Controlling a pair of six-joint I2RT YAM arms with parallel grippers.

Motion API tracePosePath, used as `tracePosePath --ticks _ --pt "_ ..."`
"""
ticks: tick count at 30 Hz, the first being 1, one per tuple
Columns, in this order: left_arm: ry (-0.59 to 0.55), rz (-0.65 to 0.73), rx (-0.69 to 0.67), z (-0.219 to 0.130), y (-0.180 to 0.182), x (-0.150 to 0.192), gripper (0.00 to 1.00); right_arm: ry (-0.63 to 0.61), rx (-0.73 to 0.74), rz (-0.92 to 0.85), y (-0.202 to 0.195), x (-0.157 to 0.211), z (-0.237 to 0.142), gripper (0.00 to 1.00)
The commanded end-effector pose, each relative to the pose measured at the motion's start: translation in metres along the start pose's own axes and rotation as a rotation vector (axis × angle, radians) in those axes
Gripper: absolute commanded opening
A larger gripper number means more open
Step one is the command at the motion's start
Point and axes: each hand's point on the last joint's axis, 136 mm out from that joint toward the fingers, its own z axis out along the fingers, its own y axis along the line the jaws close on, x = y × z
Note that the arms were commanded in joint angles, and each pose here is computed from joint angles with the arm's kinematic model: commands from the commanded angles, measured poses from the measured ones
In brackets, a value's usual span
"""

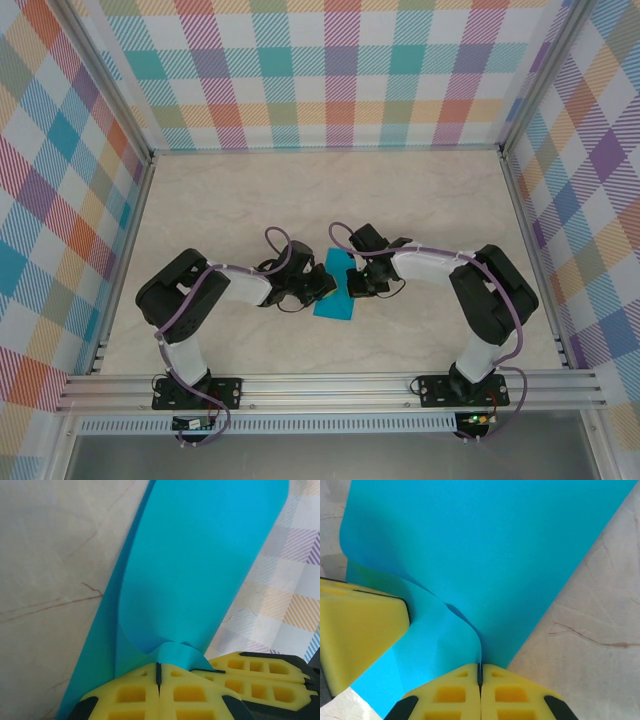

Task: Fold a paper plane with a square sheet of paper (pick it up from the middle)
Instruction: Fold the triangle a second time at the center of the table.

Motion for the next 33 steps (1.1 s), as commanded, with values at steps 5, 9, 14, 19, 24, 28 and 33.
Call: tracePosePath --ticks 5,9,14,19,24,28,33 --pt "0.002 0.004 -0.081 0.004 0.028 0.009 0.00 -0.010 0.001 0.028 0.006 -0.005 -0.010 0.14" --pt "0.007 0.010 -0.087 0.005 0.028 0.011 0.00 -0.078 0.015 0.052 0.009 -0.016 -0.037 0.27" --pt "0.012 0.018 -0.088 0.007 0.026 0.012 0.00 -0.152 -0.022 0.131 0.012 -0.014 -0.065 0.43" --pt "0.018 0.021 -0.091 0.007 0.026 0.013 0.00 -0.113 -0.308 0.188 0.055 -0.004 -0.066 0.29" --pt "0.024 0.026 -0.089 0.007 0.025 0.015 0.00 -0.050 -0.414 0.265 0.067 0.005 -0.054 0.10" --pt "0.026 0.029 -0.090 0.006 0.024 0.015 0.00 0.001 -0.442 0.283 0.071 0.009 -0.044 0.08" --pt "0.028 0.036 -0.094 0.005 0.024 0.016 0.00 0.041 -0.392 0.310 0.065 0.009 -0.030 0.08"
